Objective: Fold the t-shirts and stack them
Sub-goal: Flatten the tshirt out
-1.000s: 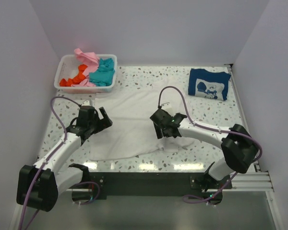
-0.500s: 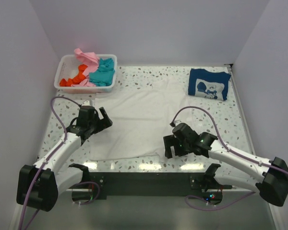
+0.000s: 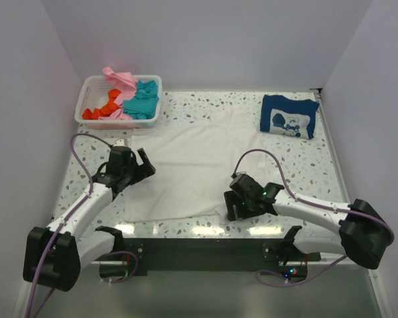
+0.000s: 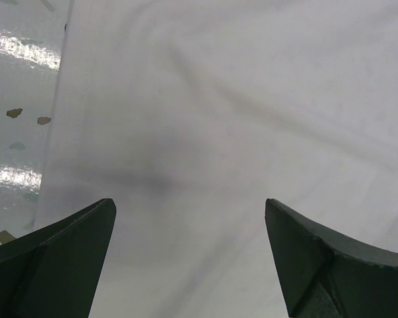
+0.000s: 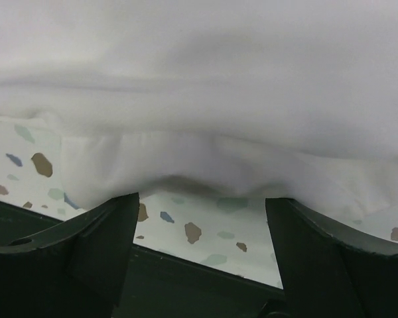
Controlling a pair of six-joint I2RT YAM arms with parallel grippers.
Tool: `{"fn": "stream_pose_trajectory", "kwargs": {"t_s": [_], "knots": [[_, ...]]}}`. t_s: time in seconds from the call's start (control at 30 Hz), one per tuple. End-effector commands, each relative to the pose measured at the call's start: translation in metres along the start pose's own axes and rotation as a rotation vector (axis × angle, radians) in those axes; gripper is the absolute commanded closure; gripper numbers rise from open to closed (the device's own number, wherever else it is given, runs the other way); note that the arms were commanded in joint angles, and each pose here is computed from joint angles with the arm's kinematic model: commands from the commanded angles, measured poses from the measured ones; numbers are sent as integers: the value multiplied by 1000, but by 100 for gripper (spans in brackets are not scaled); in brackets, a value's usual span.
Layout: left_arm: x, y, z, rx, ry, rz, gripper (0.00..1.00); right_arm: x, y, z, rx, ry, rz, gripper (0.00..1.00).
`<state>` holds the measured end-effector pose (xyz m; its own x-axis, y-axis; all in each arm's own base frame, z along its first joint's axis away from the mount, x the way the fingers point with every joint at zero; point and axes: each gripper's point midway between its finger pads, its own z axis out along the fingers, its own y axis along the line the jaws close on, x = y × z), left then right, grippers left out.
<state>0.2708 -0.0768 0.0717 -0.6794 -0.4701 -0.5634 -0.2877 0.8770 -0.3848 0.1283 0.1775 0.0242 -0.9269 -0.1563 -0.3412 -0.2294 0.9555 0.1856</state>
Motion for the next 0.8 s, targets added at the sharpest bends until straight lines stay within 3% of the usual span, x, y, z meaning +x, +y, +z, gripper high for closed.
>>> {"fn": "stream_pose_trajectory", "kwargs": {"t_s": [0.0,0.3,0.43,0.53,0.77], "knots": [[-7,-5,1,22,-22,-6,0,-23,2,4,40,-76,29,22],[-7,-5,2,15,-22,-6,0,-13,-25,13,190,-79,88,42],[-7,-3,2,8,-23,-6,0,1,-24,12,241,-65,84,62],[-7,-3,1,9,-25,-6,0,10,-25,10,298,-54,84,70],[-7,-3,1,8,-29,-5,0,41,-43,6,382,18,136,84]]}}
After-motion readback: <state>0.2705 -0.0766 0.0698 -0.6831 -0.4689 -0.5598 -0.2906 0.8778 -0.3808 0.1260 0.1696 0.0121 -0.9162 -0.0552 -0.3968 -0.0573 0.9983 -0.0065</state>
